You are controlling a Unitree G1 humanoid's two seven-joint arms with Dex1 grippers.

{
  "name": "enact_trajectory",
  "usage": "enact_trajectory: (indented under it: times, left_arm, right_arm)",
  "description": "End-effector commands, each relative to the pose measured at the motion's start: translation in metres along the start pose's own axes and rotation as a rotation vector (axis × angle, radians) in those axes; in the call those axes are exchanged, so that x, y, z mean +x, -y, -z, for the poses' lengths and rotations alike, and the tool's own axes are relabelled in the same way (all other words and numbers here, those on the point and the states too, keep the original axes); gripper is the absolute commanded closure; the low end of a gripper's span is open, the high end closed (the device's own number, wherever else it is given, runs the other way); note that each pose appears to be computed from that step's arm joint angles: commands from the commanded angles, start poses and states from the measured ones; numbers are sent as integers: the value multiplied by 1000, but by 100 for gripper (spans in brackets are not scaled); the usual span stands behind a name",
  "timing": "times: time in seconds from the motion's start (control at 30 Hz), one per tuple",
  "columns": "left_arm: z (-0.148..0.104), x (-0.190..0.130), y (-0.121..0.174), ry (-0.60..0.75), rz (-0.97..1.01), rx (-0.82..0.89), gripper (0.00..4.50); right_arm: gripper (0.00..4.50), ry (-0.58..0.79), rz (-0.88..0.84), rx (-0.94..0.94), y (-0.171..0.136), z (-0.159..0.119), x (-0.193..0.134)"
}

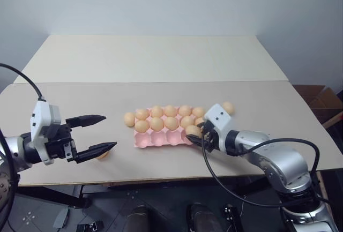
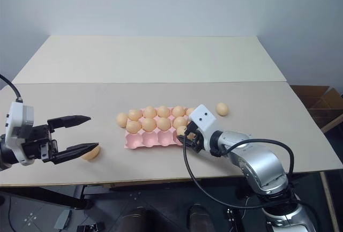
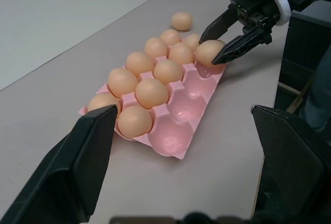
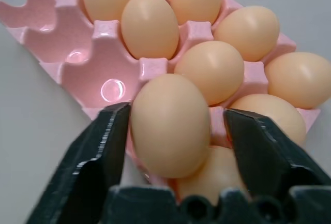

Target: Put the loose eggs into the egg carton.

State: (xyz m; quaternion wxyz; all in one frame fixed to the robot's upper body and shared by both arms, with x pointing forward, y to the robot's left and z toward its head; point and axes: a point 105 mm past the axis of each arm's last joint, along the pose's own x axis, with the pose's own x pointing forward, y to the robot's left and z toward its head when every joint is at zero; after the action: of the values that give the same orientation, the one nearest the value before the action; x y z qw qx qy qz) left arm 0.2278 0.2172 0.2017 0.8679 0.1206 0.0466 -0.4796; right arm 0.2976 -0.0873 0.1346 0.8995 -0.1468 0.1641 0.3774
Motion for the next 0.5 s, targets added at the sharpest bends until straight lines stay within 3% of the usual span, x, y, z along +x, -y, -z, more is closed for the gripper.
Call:
enact_trajectory:
  times: [0.03, 0.23, 0.5]
  left_arm:
    - [-10, -3, 1, 12, -7, 50, 0]
    - [0, -22, -5, -18, -60, 4, 0]
    - [14, -41, -18, -34, -141, -50, 0]
  right_arm:
    - [4, 136, 36, -64, 8, -37, -21]
    - [4, 191, 62, -108, 31, -46, -77]
    - [4, 142, -83, -176, 44, -6, -139]
